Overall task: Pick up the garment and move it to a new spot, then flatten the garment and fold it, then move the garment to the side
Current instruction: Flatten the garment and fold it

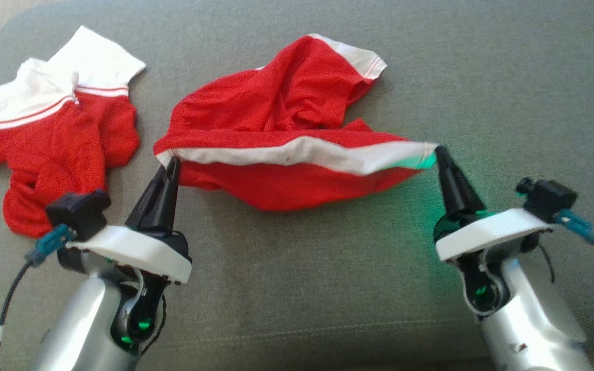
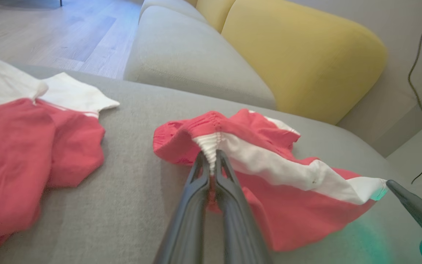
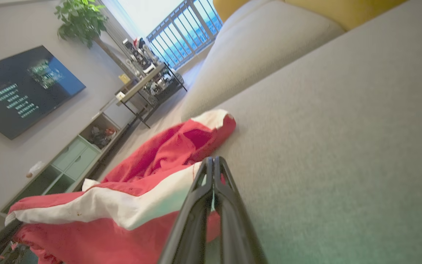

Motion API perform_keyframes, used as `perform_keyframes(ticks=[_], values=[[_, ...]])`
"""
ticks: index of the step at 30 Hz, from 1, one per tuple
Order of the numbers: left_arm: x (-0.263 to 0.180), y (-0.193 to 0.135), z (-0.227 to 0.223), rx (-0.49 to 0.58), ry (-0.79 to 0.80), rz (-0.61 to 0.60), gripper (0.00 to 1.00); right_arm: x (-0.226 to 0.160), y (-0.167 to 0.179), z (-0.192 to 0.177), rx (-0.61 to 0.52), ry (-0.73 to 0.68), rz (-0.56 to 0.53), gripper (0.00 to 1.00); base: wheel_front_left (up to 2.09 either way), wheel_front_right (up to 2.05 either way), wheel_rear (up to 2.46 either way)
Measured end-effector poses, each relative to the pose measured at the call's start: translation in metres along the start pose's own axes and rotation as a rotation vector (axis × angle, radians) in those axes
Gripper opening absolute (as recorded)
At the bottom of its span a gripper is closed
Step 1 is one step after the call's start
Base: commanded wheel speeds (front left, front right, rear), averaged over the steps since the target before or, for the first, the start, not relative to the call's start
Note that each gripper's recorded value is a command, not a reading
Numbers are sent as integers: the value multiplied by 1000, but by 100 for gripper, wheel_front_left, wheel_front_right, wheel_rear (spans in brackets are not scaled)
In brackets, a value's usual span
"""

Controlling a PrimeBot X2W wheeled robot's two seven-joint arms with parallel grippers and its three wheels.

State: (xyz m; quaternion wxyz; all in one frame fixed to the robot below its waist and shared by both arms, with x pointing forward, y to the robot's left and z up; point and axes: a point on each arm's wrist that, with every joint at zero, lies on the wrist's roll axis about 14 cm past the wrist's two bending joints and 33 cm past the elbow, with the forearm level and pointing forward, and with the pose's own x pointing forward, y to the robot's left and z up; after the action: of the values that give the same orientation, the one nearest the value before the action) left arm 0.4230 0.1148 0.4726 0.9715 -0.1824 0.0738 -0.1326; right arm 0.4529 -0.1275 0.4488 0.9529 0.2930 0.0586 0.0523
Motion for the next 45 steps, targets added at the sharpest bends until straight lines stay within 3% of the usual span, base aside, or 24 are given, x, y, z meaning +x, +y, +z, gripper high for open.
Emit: perform_keyframes(ticks=[9,14,18,23,29,38,41,45], values=[[3,-43,48,-29,-80,-150,0,-6,28,93,-16,-274,81,0,0,0,0],[15,-86,98,-57,-134,-305,0,-17,43,150,-36,-402,124,0,0,0,0],[24,-121,142,-79,-168,-428,0,-22,57,213,-118,-531,147,0,0,0,0],[46,-152,184,-55,-179,-521,0,-16,74,276,-156,-628,165,0,0,0,0],[106,-158,195,33,-159,-525,0,31,71,312,-213,-641,120,0,0,0,0],[187,-186,243,217,-463,-585,0,101,72,351,-295,-764,98,0,0,0,0],[201,-194,227,274,-517,-645,0,119,63,345,-316,-766,88,0,0,0,0],[217,-186,160,293,-404,-714,0,143,41,306,-351,-672,68,0,0,0,0]])
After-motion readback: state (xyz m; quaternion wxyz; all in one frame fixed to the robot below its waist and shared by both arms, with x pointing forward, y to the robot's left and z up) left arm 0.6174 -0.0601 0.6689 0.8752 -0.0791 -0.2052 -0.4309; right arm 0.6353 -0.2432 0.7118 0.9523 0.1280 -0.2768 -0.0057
